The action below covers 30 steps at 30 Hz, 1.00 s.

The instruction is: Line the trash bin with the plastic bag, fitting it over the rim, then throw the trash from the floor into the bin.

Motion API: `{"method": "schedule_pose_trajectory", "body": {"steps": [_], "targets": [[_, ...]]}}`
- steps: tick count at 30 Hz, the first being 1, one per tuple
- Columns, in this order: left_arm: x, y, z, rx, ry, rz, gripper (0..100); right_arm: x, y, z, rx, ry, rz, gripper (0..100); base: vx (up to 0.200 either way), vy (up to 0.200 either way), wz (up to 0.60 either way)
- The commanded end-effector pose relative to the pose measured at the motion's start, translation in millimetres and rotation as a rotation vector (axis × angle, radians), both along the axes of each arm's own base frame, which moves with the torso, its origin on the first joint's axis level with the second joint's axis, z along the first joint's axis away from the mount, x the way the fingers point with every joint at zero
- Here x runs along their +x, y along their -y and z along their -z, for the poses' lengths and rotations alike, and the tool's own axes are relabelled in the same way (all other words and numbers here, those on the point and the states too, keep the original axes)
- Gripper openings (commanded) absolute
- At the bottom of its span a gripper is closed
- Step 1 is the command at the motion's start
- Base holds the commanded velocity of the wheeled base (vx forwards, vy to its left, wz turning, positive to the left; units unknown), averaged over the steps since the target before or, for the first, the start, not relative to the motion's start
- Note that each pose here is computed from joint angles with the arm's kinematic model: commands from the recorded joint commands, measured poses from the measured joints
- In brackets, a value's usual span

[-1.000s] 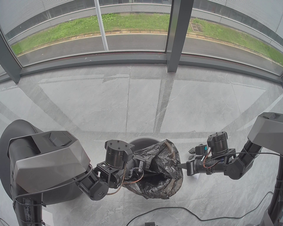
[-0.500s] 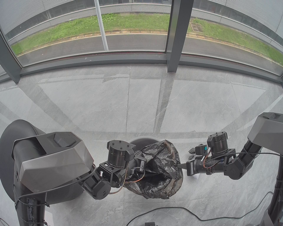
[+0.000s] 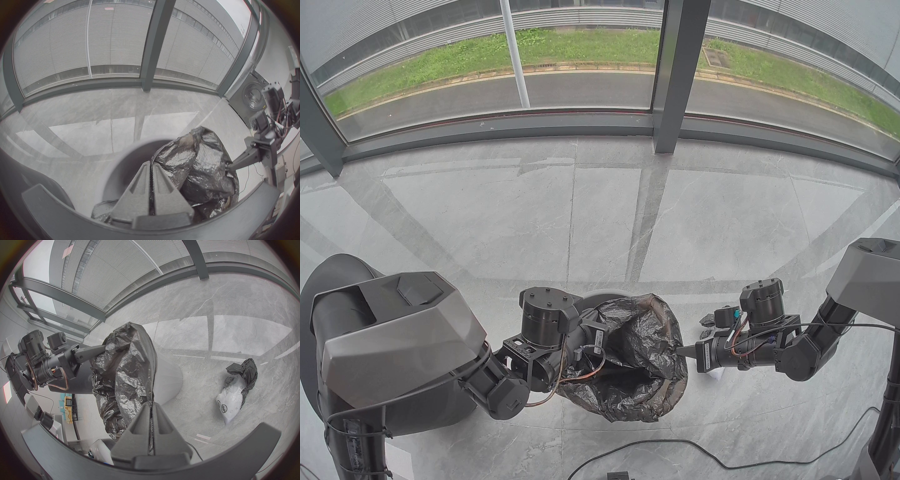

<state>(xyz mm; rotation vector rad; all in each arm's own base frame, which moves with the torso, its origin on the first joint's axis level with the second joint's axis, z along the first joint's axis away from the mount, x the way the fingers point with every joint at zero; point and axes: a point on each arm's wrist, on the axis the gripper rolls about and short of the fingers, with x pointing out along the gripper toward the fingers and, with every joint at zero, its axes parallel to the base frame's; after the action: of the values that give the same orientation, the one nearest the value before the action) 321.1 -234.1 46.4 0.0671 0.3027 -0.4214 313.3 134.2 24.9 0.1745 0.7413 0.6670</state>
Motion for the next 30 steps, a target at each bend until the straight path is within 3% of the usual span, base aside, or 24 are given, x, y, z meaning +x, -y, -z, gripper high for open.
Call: {"method": "schedule_pose_trajectory", "body": {"steps": [1, 12, 21, 30], "targets": [[2, -7, -23, -0.03, 0.052, -0.038, 0, -2, 0, -7, 0.008, 0.018, -0.002, 0, 0.0, 0.0, 0.0], [25, -23, -12, -0.021, 0.112, -0.13, 0, -1, 0, 0, 0.012, 0.034, -0.002, 0, 0.0, 0.0, 0.0], [33, -27, 2, 0.012, 0.131, -0.141, 0, 1, -1, 6, 0.008, 0.026, -0.001, 0, 0.0, 0.0, 0.0], [34, -27, 3, 0.014, 0.128, -0.142, 0, 4, -2, 2, 0.026, 0.086, 0.007, 0, 0.0, 0.0, 0.0]]}}
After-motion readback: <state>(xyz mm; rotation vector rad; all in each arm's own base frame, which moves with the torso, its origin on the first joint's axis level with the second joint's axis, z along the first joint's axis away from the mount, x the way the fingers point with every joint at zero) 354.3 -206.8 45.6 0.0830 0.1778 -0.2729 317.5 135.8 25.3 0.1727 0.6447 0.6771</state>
